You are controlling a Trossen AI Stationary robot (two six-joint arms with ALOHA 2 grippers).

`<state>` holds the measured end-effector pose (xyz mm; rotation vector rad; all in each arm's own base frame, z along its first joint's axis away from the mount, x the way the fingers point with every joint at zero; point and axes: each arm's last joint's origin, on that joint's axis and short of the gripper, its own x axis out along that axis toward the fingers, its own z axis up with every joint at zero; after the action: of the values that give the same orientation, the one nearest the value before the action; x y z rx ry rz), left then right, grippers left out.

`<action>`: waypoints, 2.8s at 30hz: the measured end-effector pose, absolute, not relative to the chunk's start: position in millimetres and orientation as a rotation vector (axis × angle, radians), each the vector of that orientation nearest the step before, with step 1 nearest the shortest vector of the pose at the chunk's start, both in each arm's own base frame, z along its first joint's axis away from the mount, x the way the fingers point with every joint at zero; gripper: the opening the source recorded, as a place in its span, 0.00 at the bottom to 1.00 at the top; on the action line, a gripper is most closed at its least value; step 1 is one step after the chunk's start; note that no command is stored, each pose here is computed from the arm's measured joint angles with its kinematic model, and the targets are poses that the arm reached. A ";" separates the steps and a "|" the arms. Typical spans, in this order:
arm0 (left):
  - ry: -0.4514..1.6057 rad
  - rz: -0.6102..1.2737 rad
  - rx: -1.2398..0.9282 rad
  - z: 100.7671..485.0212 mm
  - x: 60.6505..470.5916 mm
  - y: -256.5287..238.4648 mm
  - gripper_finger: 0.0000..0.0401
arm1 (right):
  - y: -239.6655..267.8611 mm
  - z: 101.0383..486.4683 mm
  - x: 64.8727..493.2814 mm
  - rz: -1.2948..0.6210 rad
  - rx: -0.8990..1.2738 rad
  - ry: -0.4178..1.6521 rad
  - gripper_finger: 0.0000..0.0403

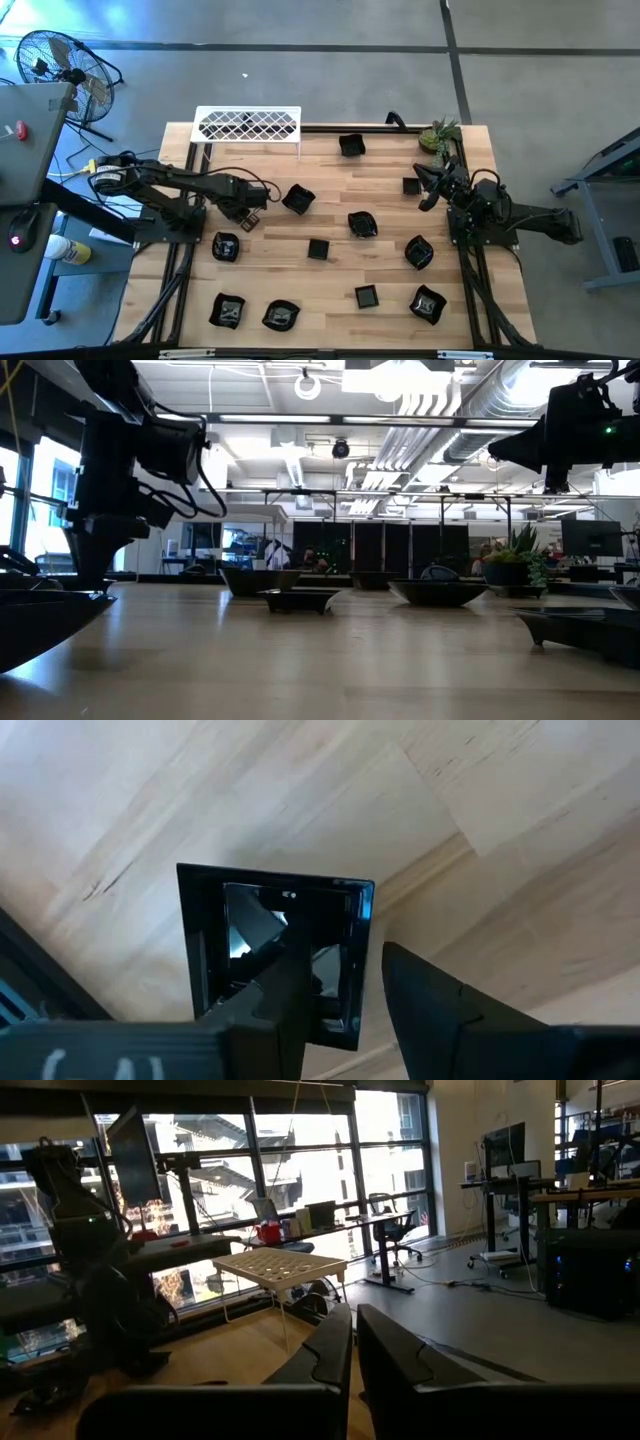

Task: Pick & Place Mini shaped plates
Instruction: Put the black square plate on the shelf

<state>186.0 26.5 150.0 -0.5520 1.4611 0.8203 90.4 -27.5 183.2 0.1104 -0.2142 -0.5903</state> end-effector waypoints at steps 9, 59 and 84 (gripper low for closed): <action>1.467 0.811 -0.559 149.9 186.0 26.2 0.14 | -27.5 183.2 90.4 -0.590 0.110 -0.214 0.04; 1.006 0.677 0.489 339.3 257.1 121.0 0.00 | -27.5 183.2 90.4 -0.590 0.110 -0.214 0.04; 1.243 0.688 0.567 273.0 276.5 169.1 0.00 | -27.5 183.1 90.4 -0.590 0.110 -0.214 0.04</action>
<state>276.5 169.1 273.0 0.5674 1.2428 0.6877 90.4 -27.5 183.1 0.1105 -0.2141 -0.5905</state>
